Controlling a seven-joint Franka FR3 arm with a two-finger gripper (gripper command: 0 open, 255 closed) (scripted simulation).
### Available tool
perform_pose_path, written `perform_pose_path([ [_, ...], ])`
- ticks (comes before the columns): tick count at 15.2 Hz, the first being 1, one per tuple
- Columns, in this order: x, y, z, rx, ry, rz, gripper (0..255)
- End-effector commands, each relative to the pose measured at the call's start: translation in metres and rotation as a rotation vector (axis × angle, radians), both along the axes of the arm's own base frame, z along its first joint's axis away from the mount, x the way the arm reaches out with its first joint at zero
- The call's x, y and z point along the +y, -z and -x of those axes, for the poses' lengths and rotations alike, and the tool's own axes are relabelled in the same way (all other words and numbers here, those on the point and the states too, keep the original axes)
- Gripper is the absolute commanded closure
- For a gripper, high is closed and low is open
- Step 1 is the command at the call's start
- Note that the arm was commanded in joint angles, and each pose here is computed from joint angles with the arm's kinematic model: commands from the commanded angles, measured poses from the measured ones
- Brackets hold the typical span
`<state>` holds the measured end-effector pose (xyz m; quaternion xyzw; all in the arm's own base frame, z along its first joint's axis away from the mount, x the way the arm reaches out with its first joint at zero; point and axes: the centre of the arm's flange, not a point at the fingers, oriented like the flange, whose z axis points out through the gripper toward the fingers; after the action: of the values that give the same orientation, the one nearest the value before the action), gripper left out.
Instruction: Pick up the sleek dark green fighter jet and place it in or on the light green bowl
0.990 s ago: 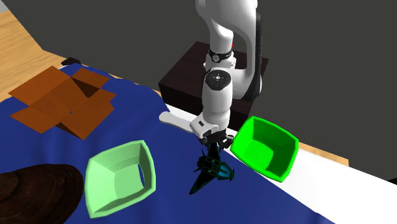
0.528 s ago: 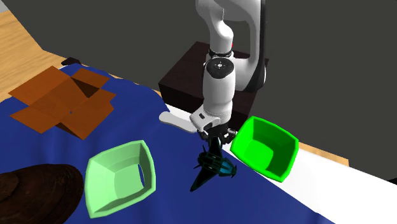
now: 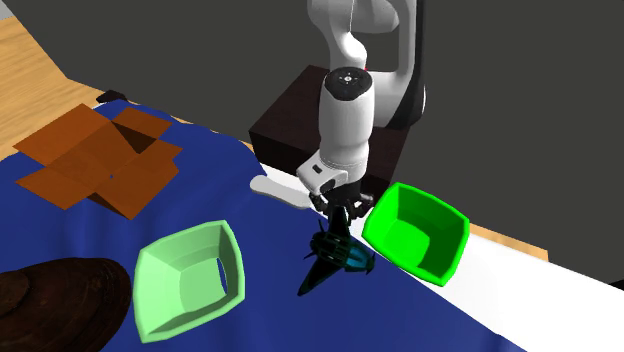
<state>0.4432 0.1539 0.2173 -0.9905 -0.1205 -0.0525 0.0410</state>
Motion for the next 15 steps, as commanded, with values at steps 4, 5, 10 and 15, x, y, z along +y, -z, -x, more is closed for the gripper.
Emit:
perform_pose_path([
  [4,0.001,-0.027,-0.001,0.0,0.0,0.0,255],
  [5,0.001,-0.033,-0.001,0.0,0.0,0.0,255],
  [10,-0.045,-0.037,-0.026,0.0,0.0,0.0,255],
  [15,-0.103,-0.036,-0.057,0.0,0.0,0.0,255],
])
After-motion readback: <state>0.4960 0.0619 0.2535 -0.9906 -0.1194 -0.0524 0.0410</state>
